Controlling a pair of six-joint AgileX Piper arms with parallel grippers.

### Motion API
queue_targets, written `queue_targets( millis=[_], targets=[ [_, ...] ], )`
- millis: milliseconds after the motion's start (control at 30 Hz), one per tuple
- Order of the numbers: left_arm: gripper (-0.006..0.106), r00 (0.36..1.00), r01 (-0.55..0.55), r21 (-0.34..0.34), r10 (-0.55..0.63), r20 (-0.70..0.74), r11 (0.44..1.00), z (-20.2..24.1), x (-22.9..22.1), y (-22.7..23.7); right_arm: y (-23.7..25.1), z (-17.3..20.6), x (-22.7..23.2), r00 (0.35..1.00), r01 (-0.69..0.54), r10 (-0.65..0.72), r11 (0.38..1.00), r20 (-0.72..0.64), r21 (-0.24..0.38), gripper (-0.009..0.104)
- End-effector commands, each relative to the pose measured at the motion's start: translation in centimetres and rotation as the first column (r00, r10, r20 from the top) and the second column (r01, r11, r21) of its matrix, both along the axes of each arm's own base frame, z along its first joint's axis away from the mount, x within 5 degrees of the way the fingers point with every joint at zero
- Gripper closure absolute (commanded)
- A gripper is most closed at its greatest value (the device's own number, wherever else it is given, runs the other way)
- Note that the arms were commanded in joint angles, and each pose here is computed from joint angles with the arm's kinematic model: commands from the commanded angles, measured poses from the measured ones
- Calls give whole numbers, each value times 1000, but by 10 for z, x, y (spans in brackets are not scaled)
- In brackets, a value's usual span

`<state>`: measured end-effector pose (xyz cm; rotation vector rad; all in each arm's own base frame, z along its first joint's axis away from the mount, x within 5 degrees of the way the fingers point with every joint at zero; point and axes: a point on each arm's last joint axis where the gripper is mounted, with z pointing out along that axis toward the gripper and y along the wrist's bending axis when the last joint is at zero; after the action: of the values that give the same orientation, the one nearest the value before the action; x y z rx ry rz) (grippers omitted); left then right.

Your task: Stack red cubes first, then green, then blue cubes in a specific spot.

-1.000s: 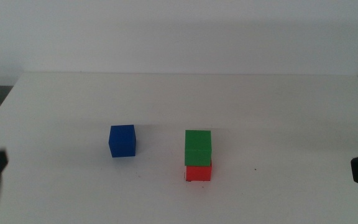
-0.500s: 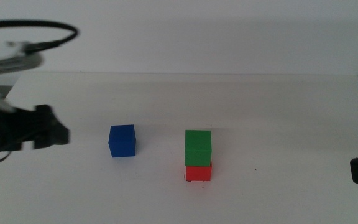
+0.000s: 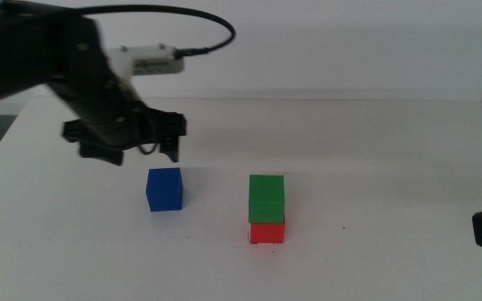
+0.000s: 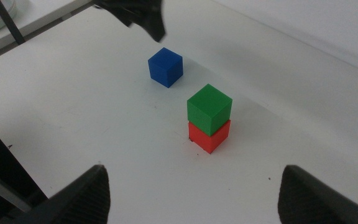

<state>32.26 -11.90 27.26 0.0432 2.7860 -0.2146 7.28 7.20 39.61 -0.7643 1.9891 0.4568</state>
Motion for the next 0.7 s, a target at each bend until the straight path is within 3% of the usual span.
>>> queue_targets(
  millis=[0, 167, 667],
  targets=[
    [7, 1000, -13, 4, 13, -21, 1000, -8, 17, -8, -1, 0, 0, 1000, 2, -2, 1000, 16, -4, 2],
    [7, 999, -5, 48, 7, -45, 999, -34, 43, -14, -1, 0, 0, 1000, 2, -2, 1000, 16, -4, 2],
    [7, 990, -48, 21, 51, -129, 999, -92, 65, -17, -2, 0, 0, 1000, 3, -3, 1000, 17, -6, 2]
  ],
)
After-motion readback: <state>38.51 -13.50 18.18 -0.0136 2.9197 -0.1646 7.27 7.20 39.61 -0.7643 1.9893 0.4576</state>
